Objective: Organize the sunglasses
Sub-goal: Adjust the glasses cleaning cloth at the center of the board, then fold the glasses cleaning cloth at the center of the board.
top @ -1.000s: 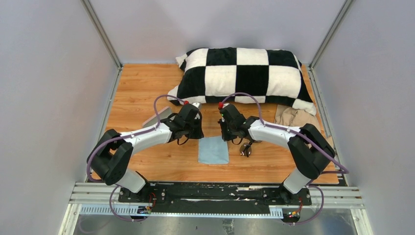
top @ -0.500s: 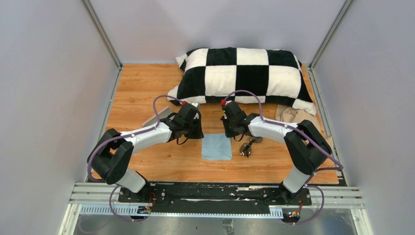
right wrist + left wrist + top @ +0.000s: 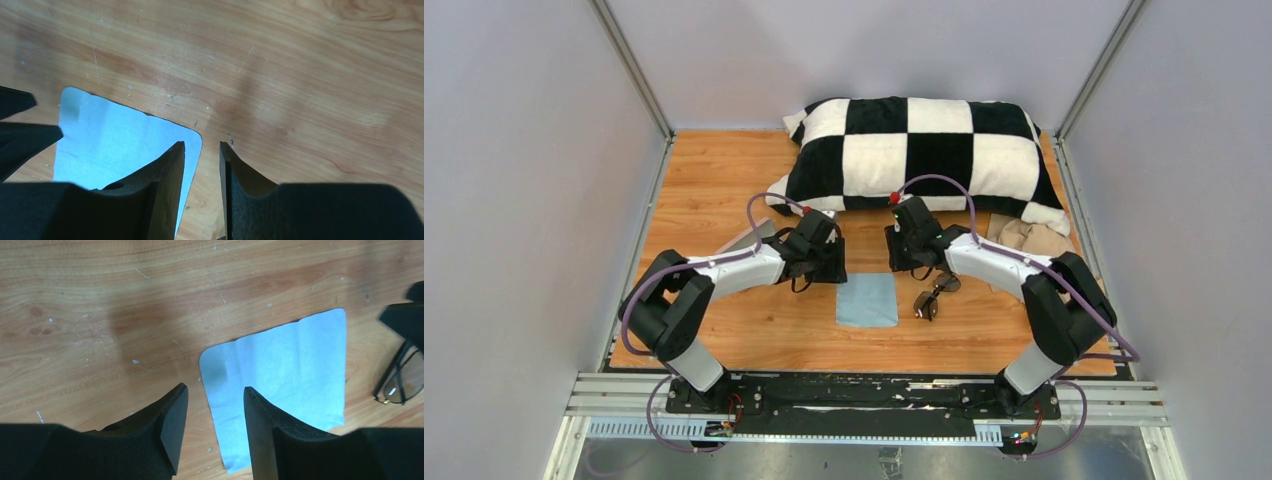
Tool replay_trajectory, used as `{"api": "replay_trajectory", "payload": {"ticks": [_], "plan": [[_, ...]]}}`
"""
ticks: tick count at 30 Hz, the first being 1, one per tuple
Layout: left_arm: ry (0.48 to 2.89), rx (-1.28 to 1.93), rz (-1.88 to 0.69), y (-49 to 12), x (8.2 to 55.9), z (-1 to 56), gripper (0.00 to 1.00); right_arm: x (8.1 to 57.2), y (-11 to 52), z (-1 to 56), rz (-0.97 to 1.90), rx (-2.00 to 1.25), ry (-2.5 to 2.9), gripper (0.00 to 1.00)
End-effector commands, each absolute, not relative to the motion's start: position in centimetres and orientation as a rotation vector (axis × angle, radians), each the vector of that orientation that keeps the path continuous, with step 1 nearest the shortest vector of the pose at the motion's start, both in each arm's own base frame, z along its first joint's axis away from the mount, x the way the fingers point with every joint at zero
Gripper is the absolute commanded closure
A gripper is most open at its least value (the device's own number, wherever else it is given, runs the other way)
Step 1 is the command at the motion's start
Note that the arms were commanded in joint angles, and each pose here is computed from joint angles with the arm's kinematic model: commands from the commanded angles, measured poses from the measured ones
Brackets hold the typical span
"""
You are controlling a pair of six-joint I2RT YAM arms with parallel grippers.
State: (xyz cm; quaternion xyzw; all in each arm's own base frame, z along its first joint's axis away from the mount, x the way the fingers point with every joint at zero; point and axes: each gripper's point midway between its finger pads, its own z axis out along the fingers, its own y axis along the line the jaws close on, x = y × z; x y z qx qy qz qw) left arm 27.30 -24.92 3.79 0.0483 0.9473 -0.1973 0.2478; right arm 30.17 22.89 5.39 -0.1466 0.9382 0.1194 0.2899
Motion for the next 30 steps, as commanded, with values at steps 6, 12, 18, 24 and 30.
{"api": "replay_trajectory", "payload": {"ticks": [6,12,18,24,30], "plan": [[2.603,0.136,-0.476,-24.8,28.3,2.1,0.60,29.0,19.8,6.3,0.281,-0.345,2.496,0.63],[2.608,0.129,-0.462,-24.9,28.7,1.3,0.63,28.7,20.0,5.5,0.302,-0.355,2.521,0.63],[2.616,0.131,-0.431,-24.6,29.6,0.1,0.67,28.5,21.7,4.2,0.387,-0.400,2.577,0.57],[2.648,0.135,-0.486,-24.9,28.5,-0.8,0.75,28.8,22.4,3.7,0.416,-0.405,2.588,0.58],[2.658,0.142,-0.518,-25.3,28.2,-0.9,0.90,28.6,23.5,2.8,0.466,-0.458,2.627,0.59]]}}
